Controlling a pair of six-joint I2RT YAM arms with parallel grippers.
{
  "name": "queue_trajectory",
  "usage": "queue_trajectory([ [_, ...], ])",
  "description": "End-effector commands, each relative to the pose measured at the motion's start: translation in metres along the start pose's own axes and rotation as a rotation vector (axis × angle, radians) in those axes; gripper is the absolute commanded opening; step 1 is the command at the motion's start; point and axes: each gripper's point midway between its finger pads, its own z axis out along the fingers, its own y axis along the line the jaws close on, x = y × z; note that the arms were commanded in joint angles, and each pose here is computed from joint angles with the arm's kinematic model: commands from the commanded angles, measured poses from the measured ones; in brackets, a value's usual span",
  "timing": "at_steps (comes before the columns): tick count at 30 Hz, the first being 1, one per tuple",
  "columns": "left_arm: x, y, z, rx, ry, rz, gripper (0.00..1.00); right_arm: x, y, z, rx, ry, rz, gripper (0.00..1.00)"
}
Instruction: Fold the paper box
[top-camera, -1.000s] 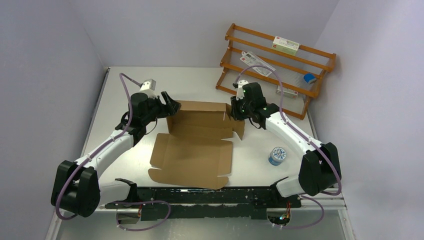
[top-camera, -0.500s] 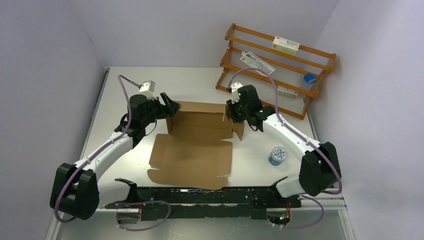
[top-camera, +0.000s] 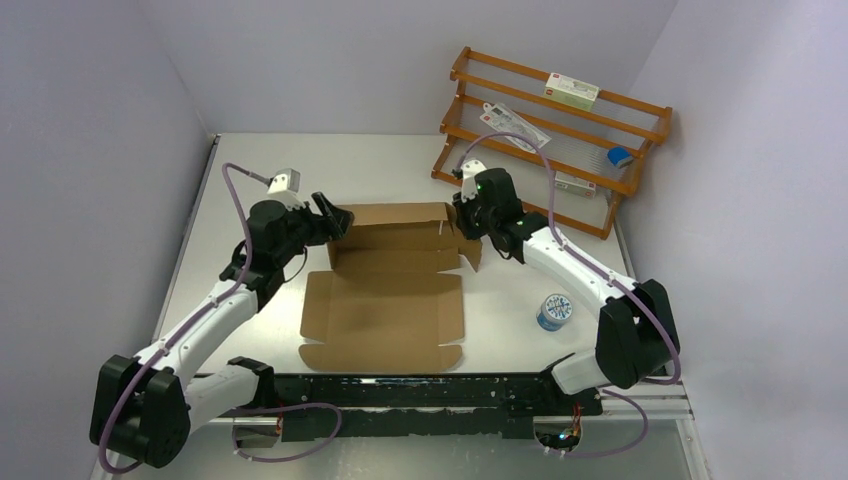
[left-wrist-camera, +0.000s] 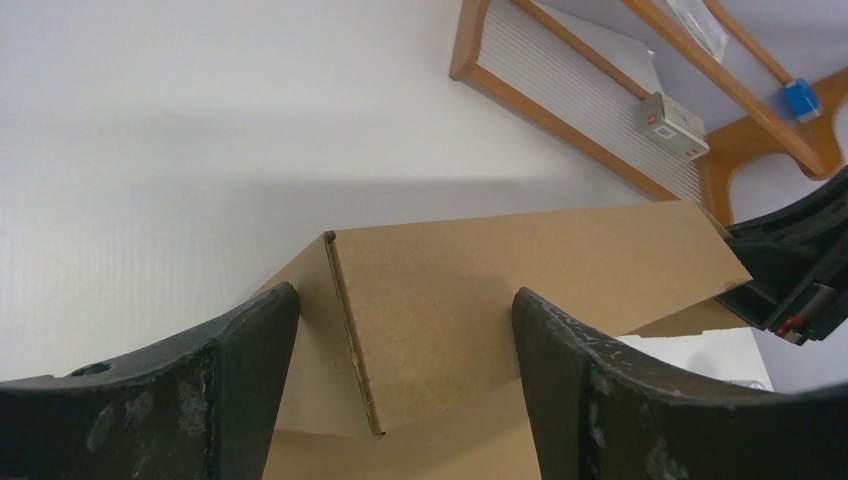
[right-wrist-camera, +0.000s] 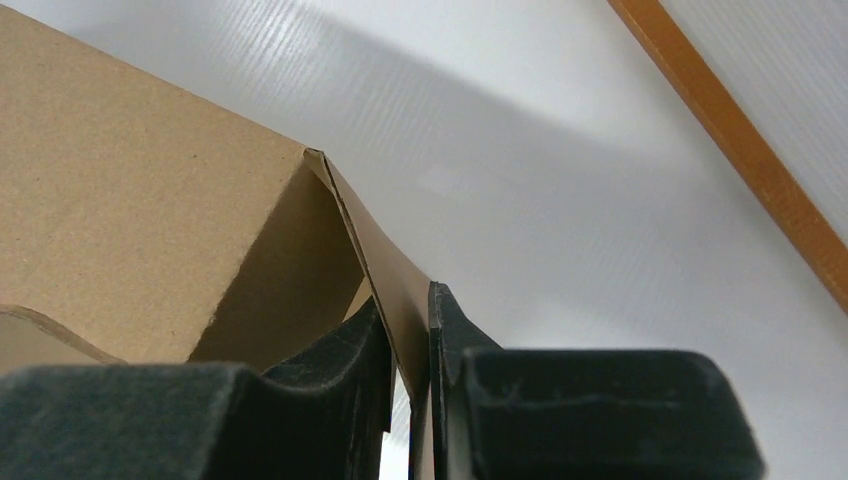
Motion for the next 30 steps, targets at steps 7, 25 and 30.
queue_trajectory([
  [7,-0.035,0.008,-0.045,-0.14,-0.147,0.007,0.82,-0.027,0.026,0.008,-0.151,-0.155,-0.258,0.17],
  [25,0.018,-0.081,-0.033,0.221,0.036,0.224,0.83,-0.032,0.033,0.023,-0.198,-0.154,-0.273,0.19],
  [30,0.055,-0.107,-0.01,0.316,-0.011,0.316,0.83,-0.034,0.035,0.022,-0.205,-0.16,-0.252,0.19],
])
